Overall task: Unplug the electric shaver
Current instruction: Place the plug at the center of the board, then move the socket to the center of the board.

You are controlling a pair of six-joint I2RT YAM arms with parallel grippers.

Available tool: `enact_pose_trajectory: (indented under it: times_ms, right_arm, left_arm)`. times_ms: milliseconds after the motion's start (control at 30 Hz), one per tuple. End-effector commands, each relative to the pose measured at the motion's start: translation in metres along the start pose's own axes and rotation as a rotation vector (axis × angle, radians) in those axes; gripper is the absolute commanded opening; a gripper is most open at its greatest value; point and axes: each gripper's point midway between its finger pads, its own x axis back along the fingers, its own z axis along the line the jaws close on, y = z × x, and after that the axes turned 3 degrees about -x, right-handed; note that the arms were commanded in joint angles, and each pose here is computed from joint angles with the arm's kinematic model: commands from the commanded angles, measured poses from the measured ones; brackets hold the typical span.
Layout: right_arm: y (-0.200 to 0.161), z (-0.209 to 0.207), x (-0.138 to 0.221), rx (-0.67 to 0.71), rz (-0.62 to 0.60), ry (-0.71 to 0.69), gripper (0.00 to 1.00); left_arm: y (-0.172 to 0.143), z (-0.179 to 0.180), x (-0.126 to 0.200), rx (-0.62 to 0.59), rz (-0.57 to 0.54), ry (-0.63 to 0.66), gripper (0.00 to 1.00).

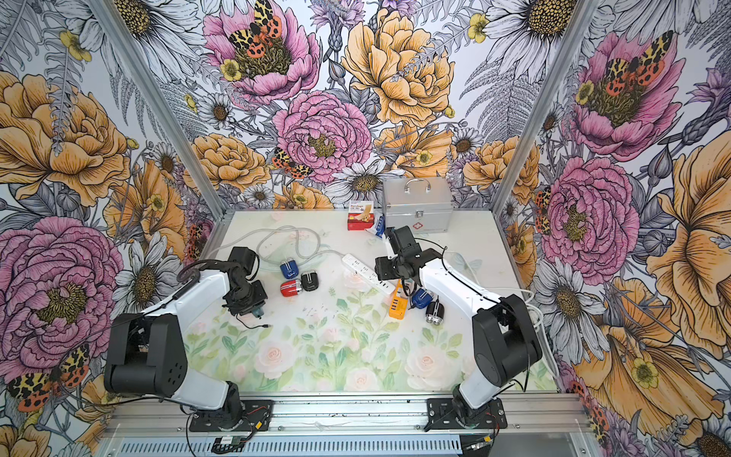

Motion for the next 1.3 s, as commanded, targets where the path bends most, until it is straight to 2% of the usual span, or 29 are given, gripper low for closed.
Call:
enact_pose_trajectory:
  times_ms: [0,333,467,533,667,733,1067,1267]
  right_arm:
    - [0.012,0.005,0.002,0.023,-0.025,-0.004,0.62]
    - [0.011,0.002,0.001,0.024,-0.02,-0.016,0.62]
    - [0.012,0.001,0.003,0.026,-0.025,-0.024,0.62]
    - [0.013,0.001,0.004,0.028,-0.03,-0.026,0.62]
    - [0.016,0.002,0.005,0.034,-0.034,-0.026,0.63]
    - [0.018,0.003,0.006,0.039,-0.038,-0.024,0.63]
    - [0.047,0.008,0.008,0.053,-0.069,-0.039,0.63]
    - [0.061,0.011,0.008,0.068,-0.058,-0.049,0.63]
  left_arm:
    - [0.004,0.011,-0.008,-0.021,0.006,0.054,0.31]
    - [0.004,0.013,-0.028,-0.02,0.072,0.091,0.4]
    - [0.006,0.014,-0.026,-0.017,0.058,0.091,0.52]
    - [0.009,0.012,-0.02,-0.014,0.04,0.08,0.64]
    - [0.018,0.005,0.002,0.006,-0.028,0.024,0.83]
    - [0.024,0.0,0.018,0.013,-0.073,-0.002,0.89]
    - [0.078,-0.031,0.114,0.026,-0.343,-0.137,0.93]
    - [0.121,-0.069,0.145,-0.029,-0.414,-0.199,0.93]
